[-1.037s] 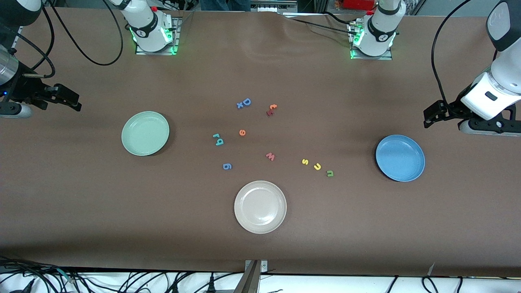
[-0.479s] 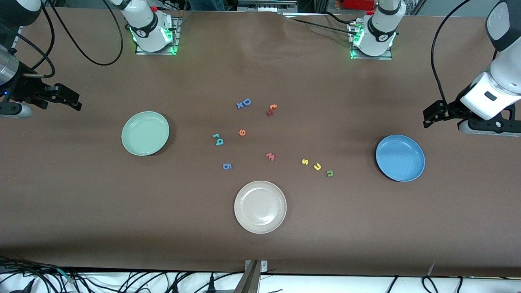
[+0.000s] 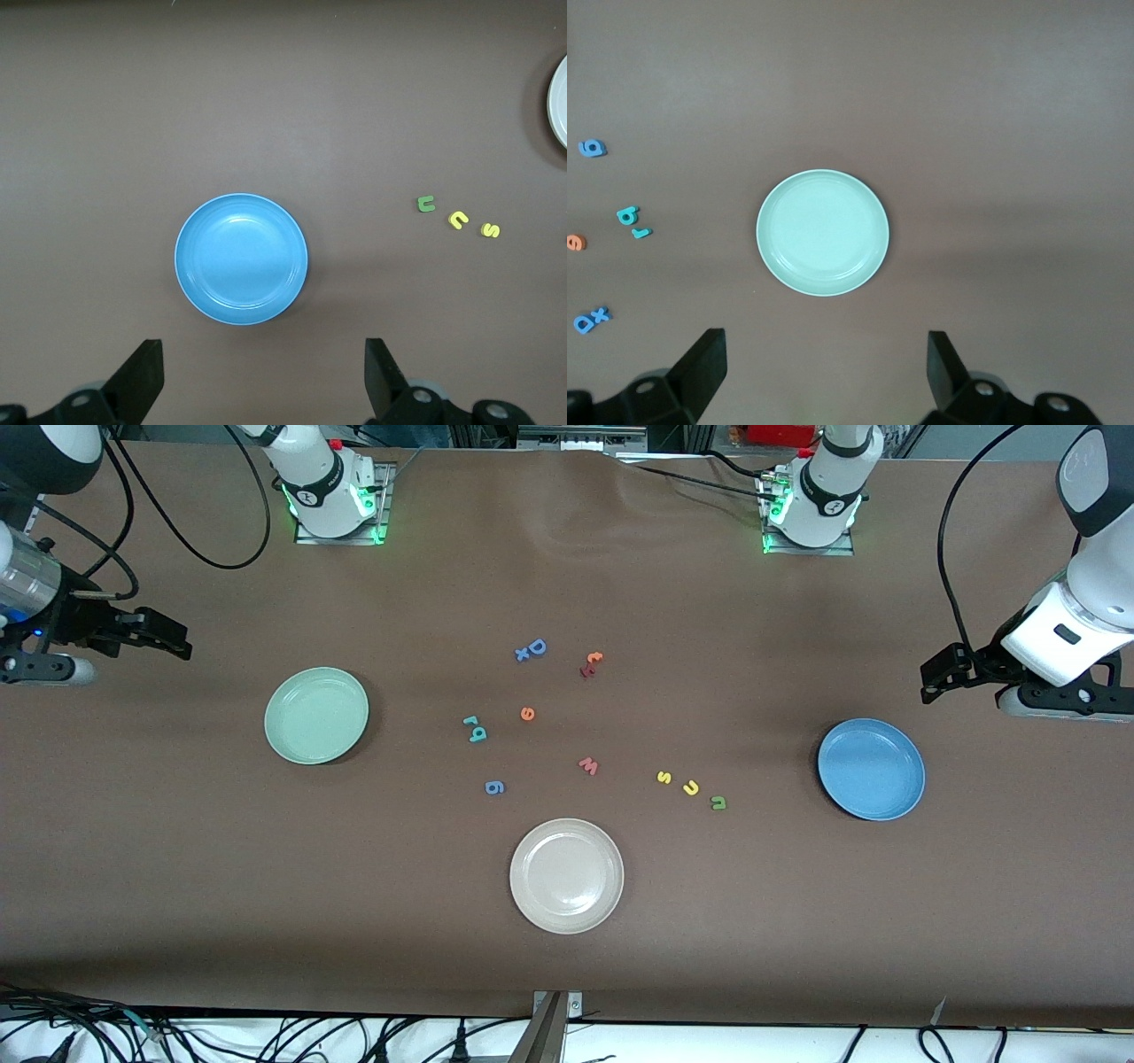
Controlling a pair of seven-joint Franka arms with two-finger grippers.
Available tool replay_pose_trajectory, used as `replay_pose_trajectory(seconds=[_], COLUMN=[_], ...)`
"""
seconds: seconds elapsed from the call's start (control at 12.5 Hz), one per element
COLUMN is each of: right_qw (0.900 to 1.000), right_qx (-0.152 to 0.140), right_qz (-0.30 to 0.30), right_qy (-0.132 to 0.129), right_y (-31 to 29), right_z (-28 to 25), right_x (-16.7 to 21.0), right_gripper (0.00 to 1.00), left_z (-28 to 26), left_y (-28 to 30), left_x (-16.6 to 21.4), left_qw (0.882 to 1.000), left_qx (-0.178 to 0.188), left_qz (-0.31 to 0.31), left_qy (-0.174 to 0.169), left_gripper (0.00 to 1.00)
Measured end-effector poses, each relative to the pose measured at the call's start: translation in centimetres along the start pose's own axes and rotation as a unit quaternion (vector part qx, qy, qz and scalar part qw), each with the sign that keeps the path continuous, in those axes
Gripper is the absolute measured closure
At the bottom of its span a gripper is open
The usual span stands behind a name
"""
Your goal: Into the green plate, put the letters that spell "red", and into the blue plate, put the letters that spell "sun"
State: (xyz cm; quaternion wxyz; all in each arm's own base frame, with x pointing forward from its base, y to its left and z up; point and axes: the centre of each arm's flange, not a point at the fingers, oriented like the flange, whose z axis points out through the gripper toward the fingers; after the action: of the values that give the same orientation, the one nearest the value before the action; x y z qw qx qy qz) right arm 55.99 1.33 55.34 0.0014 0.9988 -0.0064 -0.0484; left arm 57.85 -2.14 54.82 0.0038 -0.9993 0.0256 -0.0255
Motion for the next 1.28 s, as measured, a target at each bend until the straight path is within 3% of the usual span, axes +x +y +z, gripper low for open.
replay_pose_trajectory(seconds=[0.16,0.56,0.8,1.12,1.28], right_qw=[1.000,0.998,0.995,0.987,0.984], right_qx=[-0.003,-0.020,-0.031,-0.031,-0.022], right_qz=[-0.009,0.033,0.095,0.160,0.179], right_qy=[-0.011,-0.040,-0.026,-0.001,0.013], right_y=[-2.2,-11.0,-19.6,-29.9,-33.4], right_z=[1.1,5.8,10.9,18.0,21.8], right_x=[0.3,0.0,-0.6,-3.1,-3.9], right_gripper=[0.00,0.00,0.00,0.00,0.00], left_z=[0.0,0.0,0.8,4.6,6.0], left_y=[0.0,0.6,1.3,6.8,8.6], left_x=[0.0,0.0,0.2,1.3,1.8], left_qw=[1.000,1.000,1.000,0.995,0.986], left_qx=[0.000,0.000,-0.002,-0.011,-0.016], left_qz=[0.000,0.005,0.021,0.092,0.163], left_qy=[0.000,0.000,-0.007,-0.028,-0.023], left_gripper=[0.00,0.00,0.00,0.00,0.00])
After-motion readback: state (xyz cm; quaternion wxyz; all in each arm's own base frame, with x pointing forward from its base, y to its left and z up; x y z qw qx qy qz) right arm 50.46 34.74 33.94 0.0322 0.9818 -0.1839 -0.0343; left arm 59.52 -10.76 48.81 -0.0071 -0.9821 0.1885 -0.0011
